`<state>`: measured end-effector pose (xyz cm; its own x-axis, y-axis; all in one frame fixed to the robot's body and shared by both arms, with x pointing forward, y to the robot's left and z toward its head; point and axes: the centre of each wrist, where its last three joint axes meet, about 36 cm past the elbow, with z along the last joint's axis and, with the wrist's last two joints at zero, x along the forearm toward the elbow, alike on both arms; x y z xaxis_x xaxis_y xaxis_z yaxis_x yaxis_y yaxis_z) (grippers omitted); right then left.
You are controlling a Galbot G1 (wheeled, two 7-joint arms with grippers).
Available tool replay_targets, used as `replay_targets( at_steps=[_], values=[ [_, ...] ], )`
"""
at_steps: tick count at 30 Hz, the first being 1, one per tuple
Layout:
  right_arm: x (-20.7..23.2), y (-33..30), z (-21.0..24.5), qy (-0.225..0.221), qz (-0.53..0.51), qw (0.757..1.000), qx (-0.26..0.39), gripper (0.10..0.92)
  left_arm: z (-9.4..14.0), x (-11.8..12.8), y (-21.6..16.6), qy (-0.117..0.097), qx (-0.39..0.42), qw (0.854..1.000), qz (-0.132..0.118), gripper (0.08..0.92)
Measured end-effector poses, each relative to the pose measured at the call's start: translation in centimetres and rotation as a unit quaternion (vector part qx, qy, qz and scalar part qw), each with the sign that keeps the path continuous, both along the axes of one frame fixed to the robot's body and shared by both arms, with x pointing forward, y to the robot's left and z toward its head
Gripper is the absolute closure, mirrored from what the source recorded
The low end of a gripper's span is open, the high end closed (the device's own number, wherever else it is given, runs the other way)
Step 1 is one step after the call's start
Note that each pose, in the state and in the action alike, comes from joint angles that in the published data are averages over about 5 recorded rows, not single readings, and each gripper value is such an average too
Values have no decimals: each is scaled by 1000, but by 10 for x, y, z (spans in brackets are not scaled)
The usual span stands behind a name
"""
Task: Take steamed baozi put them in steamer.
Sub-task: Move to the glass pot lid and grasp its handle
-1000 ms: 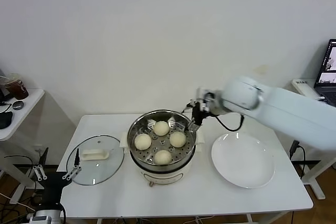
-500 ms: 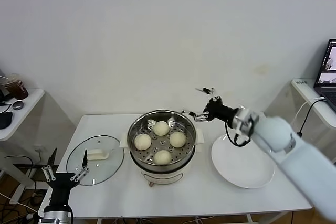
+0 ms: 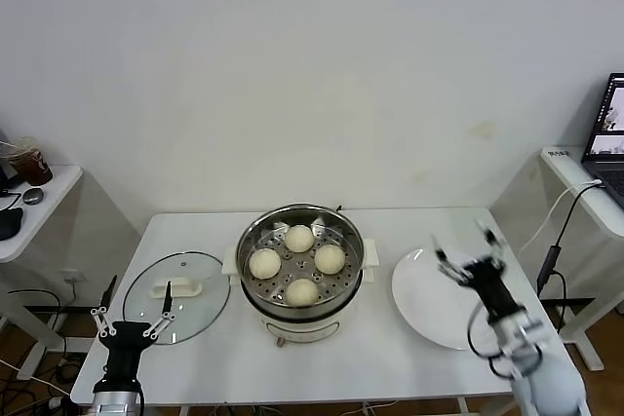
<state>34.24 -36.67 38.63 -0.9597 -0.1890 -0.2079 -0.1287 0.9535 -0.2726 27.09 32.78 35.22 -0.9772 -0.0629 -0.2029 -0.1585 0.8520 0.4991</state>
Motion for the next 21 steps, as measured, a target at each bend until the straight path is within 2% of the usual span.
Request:
replay_targets(
  at_steps=[4,8,15,21],
  values=[
    [-37,-8,-14,17,-51,998,14,200,-13,4,13,17,101,995,15,177],
    [-63,-12,-23,27,-88,995,23,200,-31,8,29,38,223,974,6,177],
    [-90,-8,-35,42,-127,990,38,200,-59,30,58,66,411,908,-35,177],
    [-103,-2,-43,53,-146,987,48,200,-73,62,84,78,510,855,-54,177]
  ],
)
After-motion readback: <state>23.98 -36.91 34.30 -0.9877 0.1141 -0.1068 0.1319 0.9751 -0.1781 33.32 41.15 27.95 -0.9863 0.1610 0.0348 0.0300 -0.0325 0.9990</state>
